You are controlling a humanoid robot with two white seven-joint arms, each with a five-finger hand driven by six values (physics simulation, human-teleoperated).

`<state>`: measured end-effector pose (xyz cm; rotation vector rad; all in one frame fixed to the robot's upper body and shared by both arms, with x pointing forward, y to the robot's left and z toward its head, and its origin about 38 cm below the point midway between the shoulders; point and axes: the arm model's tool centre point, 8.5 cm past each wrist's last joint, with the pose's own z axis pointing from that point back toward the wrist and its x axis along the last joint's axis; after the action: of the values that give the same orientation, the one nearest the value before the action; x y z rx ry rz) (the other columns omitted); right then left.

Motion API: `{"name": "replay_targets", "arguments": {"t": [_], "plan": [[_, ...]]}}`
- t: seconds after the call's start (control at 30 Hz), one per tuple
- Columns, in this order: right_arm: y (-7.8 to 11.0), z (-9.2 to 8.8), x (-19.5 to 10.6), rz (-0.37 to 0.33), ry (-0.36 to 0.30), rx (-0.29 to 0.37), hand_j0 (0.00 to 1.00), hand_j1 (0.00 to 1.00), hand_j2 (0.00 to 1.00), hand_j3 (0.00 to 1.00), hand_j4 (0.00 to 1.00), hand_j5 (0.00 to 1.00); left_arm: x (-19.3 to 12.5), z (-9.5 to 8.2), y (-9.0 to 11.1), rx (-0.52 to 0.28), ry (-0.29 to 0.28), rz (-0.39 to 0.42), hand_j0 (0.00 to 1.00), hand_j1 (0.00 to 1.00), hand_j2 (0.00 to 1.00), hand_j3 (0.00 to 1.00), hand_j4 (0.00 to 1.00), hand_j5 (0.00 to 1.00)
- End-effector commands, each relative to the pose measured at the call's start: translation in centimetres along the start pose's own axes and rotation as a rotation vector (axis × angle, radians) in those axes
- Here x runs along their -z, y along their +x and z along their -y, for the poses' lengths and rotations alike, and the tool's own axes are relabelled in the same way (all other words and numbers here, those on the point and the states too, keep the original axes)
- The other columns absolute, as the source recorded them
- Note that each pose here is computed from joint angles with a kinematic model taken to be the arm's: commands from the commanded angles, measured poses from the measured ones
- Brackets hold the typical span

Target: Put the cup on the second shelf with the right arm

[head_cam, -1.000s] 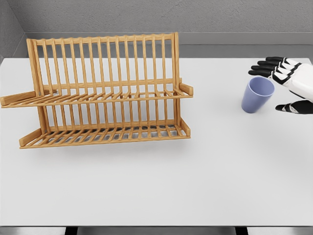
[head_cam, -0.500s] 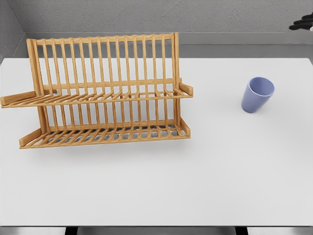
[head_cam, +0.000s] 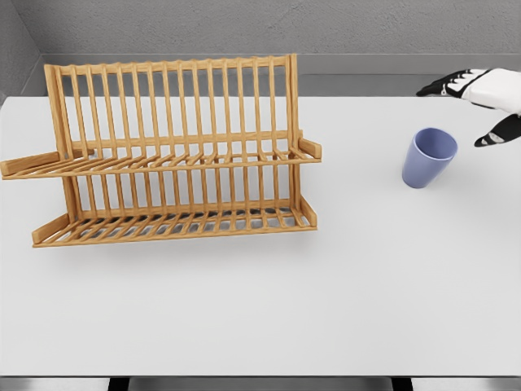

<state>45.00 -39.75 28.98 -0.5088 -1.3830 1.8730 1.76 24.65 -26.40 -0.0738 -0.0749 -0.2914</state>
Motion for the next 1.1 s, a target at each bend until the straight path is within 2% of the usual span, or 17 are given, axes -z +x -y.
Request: {"name": "replay_targets", "arguments": {"t": [0.0,0.23,0.4,0.53,0.87,1.07], "plan": [[-0.5,-1.7,0.7,-0.005,0.039,0.035,1.00,1.00,1.00,1.00,1.00,1.00,0.0,0.0,0.0,0.000,0.000,0.000,1.00,1.00,1.00,1.00,1.00,1.00],[-1.4,-3.7,1.1,-0.025,0.094,0.068,1.00,1.00,1.00,1.00,1.00,1.00,0.0,0.0,0.0,0.000,0.000,0.000,1.00,1.00,1.00,1.00,1.00,1.00],[-1.9,-2.5,2.0,-0.043,0.074,0.057,1.00,1.00,1.00,1.00,1.00,1.00,0.0,0.0,0.0,0.000,0.000,0.000,1.00,1.00,1.00,1.00,1.00,1.00],[-2.1,-3.2,3.8,-0.041,0.114,0.063,1.00,1.00,1.00,1.00,1.00,1.00,0.0,0.0,0.0,0.000,0.000,0.000,1.00,1.00,1.00,1.00,1.00,1.00],[-2.0,-5.0,4.8,-0.038,0.173,0.073,1.00,1.00,1.00,1.00,1.00,1.00,0.0,0.0,0.0,0.000,0.000,0.000,1.00,1.00,1.00,1.00,1.00,1.00],[-2.1,-5.3,5.0,-0.040,0.178,0.082,1.00,1.00,1.00,1.00,1.00,1.00,0.0,0.0,0.0,0.000,0.000,0.000,1.00,1.00,1.00,1.00,1.00,1.00]]}}
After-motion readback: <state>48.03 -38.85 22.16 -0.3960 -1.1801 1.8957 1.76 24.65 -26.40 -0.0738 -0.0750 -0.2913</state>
